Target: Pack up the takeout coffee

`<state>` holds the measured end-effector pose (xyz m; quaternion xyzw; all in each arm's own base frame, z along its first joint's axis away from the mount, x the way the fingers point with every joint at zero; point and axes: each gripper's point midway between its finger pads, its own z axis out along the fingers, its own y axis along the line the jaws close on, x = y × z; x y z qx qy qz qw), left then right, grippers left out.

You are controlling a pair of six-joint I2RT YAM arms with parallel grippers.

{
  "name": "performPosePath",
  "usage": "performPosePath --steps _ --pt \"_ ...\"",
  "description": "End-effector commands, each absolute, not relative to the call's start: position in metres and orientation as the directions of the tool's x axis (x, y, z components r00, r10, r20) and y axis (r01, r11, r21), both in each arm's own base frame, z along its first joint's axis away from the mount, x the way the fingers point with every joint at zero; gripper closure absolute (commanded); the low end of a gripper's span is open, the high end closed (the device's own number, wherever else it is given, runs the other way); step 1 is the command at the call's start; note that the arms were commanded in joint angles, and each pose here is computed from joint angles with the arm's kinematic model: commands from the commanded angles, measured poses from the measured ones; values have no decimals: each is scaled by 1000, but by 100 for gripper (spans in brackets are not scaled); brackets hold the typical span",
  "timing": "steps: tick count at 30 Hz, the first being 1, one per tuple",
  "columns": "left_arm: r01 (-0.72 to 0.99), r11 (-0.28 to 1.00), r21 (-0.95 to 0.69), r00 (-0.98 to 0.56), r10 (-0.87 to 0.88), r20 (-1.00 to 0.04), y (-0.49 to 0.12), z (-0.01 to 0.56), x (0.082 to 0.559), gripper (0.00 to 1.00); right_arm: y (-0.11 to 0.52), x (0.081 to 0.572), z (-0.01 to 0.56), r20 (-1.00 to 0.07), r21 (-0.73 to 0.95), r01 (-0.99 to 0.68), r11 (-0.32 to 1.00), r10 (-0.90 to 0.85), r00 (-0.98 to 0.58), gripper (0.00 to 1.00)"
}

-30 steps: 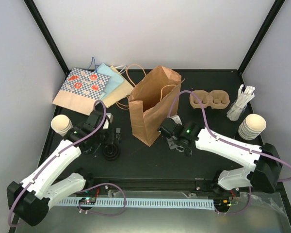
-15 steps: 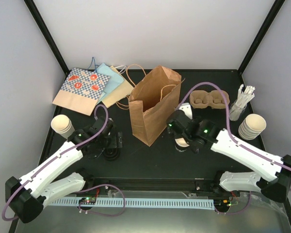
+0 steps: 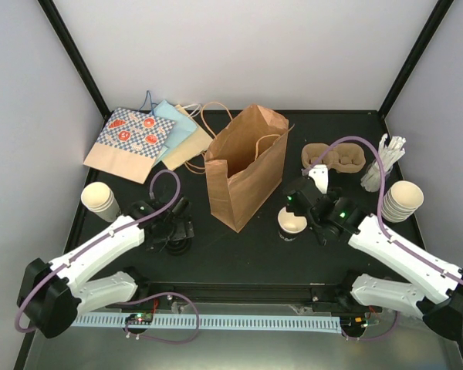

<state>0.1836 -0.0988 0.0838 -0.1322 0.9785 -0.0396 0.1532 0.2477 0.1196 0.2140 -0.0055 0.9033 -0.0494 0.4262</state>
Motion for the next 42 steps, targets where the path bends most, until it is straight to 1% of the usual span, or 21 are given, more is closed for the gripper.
performPosePath --steps 1,5,7,18,22,26,30,34,38,42 --pt "-279 958 -69 -917 -287 -277 -92 78 182 1 119 253 216 -785 -59 53 997 -14 -619 0" --pt "-259 965 -42 -933 -261 -248 -95 69 182 1 120 252 217 -789 -46 48 998 -7 -615 0" --pt "-253 967 -30 -938 -253 -238 -96 67 182 3 119 252 218 -791 -41 48 998 -3 -612 0" --pt "-257 966 -11 -941 -253 -227 -96 59 184 6 120 252 221 -796 -24 42 999 6 -605 0" --pt "-255 966 -31 -943 -256 -214 -98 52 183 6 120 251 221 -795 -25 41 999 5 -606 0" --pt "-255 967 -29 -943 -255 -214 -97 51 183 10 120 251 221 -795 -25 43 999 6 -607 0" --pt "-276 961 -15 -938 -273 -213 -92 48 181 10 120 251 220 -793 -23 42 999 7 -609 0" --pt "-275 961 -37 -937 -276 -212 -95 46 182 16 120 251 220 -793 -25 42 999 6 -610 0" --pt "-278 960 -33 -937 -278 -210 -93 45 182 17 121 251 220 -792 -23 40 999 6 -611 0" --pt "-276 960 -34 -937 -277 -213 -93 45 182 22 121 251 220 -791 -24 38 999 5 -612 0"
